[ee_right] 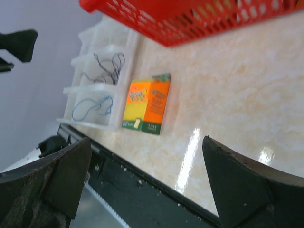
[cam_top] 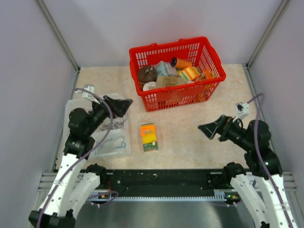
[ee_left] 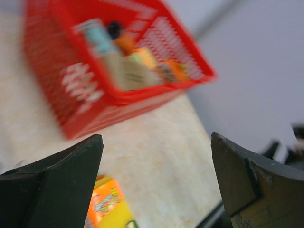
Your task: Untangle the cables
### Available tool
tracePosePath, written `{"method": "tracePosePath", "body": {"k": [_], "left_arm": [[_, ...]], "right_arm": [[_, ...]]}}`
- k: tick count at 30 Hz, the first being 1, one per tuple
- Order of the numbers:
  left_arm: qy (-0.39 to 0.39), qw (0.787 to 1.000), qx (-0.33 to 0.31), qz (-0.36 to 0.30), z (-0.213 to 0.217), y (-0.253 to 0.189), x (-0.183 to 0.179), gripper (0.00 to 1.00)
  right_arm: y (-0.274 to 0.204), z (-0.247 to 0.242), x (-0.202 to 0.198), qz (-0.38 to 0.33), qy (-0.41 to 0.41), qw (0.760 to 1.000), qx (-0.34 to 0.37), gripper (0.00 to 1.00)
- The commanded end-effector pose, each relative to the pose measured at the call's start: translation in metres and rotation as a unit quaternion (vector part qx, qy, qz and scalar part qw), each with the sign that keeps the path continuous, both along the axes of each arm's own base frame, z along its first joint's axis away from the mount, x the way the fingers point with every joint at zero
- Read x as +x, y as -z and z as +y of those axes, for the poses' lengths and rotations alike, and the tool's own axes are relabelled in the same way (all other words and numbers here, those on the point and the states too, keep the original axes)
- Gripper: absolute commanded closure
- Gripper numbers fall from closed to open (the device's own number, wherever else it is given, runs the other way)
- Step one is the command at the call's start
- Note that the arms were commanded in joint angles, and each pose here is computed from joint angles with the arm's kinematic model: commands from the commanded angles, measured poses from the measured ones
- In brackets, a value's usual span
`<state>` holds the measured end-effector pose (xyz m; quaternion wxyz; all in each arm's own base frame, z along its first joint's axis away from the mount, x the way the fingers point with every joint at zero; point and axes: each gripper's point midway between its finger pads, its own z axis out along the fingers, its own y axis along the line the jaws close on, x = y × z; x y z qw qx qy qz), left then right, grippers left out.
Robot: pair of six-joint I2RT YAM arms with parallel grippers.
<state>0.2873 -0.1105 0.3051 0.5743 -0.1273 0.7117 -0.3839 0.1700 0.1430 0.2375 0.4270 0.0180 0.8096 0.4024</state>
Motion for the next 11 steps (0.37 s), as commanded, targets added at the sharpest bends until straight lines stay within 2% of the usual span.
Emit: {"method": "tracePosePath", "body": {"k": [1, 4, 6, 11], "left_arm": [[0.209, 0.92, 0.051, -0.328, -0.066, -0.14, -0.11, 0.01], [0.292, 0.874, 0.039, -0.386, -0.077, -0.164, -0.16, 0.01], [0.322, 0.853, 0.034, -0.409, -0.078, -0.174, -0.183, 0.01], [0.315, 0.833, 0.041, -0.452, -0.07, -0.189, -0.211, 0.01]], "right_arm": [[-0.081, -0.047, -0.019, -0.147, 0.12, 0.982, -0.022, 0.01], [-0.127, -0.082, -0.051, -0.236, 0.198, 0.951, -0.012, 0.01], [-0.153, -0.097, -0.076, -0.288, 0.225, 0.931, 0.003, 0.01], [-0.178, -0.105, -0.113, -0.345, 0.22, 0.913, 0.0, 0.01]]}}
